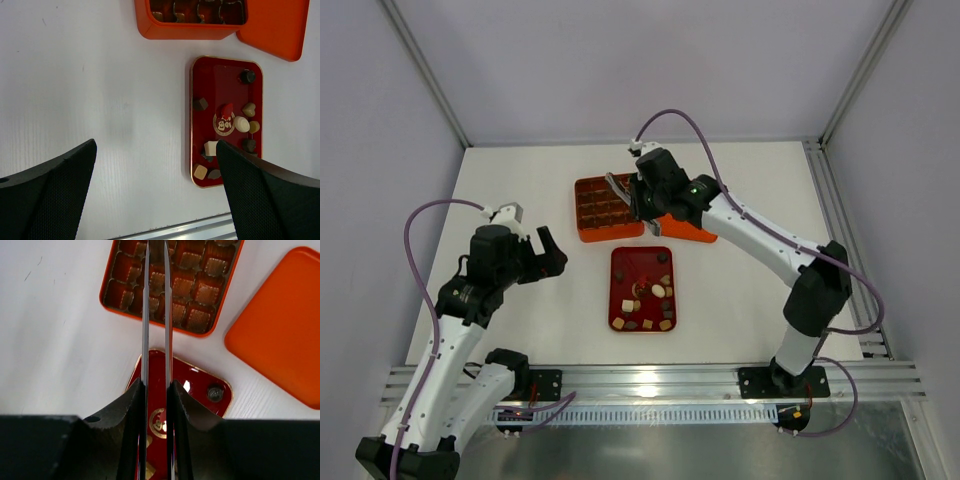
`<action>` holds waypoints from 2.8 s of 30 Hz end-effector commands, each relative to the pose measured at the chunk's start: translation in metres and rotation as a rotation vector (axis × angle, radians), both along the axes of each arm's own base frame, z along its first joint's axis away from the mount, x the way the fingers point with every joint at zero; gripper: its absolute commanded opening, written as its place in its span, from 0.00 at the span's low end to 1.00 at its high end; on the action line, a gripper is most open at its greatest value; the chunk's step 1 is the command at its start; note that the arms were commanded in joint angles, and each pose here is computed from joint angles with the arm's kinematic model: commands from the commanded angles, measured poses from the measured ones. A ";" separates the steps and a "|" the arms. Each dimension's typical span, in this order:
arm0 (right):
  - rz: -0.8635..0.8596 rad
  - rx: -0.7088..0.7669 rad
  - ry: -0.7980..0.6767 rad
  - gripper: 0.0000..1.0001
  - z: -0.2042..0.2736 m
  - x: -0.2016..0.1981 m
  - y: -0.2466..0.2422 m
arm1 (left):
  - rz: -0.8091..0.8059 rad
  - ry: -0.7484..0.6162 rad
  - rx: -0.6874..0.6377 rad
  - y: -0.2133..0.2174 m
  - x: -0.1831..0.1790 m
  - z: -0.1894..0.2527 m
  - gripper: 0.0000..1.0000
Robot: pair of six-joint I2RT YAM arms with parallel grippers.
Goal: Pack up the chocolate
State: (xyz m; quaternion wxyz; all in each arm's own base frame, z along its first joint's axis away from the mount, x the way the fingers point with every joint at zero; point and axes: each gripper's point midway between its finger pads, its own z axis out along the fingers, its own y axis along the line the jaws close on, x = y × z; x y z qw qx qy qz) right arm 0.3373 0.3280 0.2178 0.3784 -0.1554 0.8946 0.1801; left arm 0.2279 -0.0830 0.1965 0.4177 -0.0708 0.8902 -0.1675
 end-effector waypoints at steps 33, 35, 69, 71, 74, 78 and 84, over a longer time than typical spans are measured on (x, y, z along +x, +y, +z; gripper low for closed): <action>-0.004 -0.014 -0.051 0.37 -0.046 0.102 0.059 | 0.004 -0.011 0.000 -0.001 0.005 0.001 1.00; -0.008 -0.013 -0.056 0.39 -0.043 0.104 0.059 | 0.004 -0.011 0.000 -0.001 0.005 0.001 1.00; 0.062 0.050 0.010 0.41 -0.004 -0.100 -0.037 | 0.005 -0.025 -0.002 -0.001 0.004 0.004 1.00; 0.090 0.032 0.033 0.41 -0.016 -0.124 -0.043 | 0.005 -0.020 -0.003 -0.001 0.004 0.003 1.00; 0.089 0.026 0.058 0.41 -0.026 -0.138 -0.049 | 0.003 -0.019 -0.003 -0.002 0.004 0.003 1.00; 0.113 0.022 0.086 0.41 -0.039 -0.151 -0.047 | 0.005 -0.019 0.000 -0.001 0.005 0.003 1.00; 0.137 0.004 0.126 0.41 -0.061 -0.154 -0.037 | 0.012 -0.017 0.002 0.000 0.005 0.002 1.00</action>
